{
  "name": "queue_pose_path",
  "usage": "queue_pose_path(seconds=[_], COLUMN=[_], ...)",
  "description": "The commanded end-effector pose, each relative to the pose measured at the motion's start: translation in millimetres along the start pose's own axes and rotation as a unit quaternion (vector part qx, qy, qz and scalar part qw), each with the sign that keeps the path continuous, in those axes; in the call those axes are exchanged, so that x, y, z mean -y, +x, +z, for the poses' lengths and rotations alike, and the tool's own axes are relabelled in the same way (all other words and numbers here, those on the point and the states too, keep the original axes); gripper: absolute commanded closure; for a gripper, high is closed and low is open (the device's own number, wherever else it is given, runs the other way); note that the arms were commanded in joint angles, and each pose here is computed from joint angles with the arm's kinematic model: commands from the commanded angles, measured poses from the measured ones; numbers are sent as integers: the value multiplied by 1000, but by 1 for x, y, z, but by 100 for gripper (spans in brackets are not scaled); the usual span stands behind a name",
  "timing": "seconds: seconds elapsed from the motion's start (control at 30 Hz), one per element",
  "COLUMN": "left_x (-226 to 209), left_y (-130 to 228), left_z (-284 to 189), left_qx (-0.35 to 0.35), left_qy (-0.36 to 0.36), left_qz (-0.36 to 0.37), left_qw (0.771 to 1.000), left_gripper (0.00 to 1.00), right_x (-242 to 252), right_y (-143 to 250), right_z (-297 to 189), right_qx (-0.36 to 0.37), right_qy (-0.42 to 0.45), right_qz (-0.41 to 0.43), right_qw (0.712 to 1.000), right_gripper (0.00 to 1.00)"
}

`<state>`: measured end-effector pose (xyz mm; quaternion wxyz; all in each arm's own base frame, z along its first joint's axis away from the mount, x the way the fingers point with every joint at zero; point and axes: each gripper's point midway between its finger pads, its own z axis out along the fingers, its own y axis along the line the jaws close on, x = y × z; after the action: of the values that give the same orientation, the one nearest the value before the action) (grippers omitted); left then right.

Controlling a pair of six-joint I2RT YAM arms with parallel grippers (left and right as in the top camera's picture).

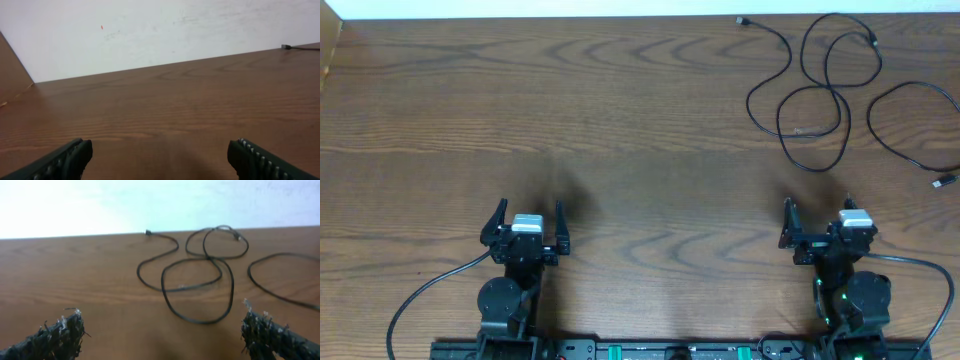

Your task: Untangle cables

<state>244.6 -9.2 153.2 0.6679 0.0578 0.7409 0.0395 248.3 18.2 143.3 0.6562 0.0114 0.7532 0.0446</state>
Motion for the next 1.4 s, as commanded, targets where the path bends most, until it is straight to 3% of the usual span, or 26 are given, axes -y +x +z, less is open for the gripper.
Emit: queue_pose_path(seconds=[0.0,1.37], left_x=[-5,-5], left_y=[18,18], left_z=[1,1], left_qx=[-28,-28], left_qy=[-16,-16], left_qz=[-4,-4], left_qw=[999,999], left_gripper=[9,9], right_x=[-2,17], right_y=[-11,-16], right_z=[-4,-5], right_qx=[27,36], right_qy=[-4,35], right_qz=[5,-18], right_qw=[1000,999], right_gripper=[1,1])
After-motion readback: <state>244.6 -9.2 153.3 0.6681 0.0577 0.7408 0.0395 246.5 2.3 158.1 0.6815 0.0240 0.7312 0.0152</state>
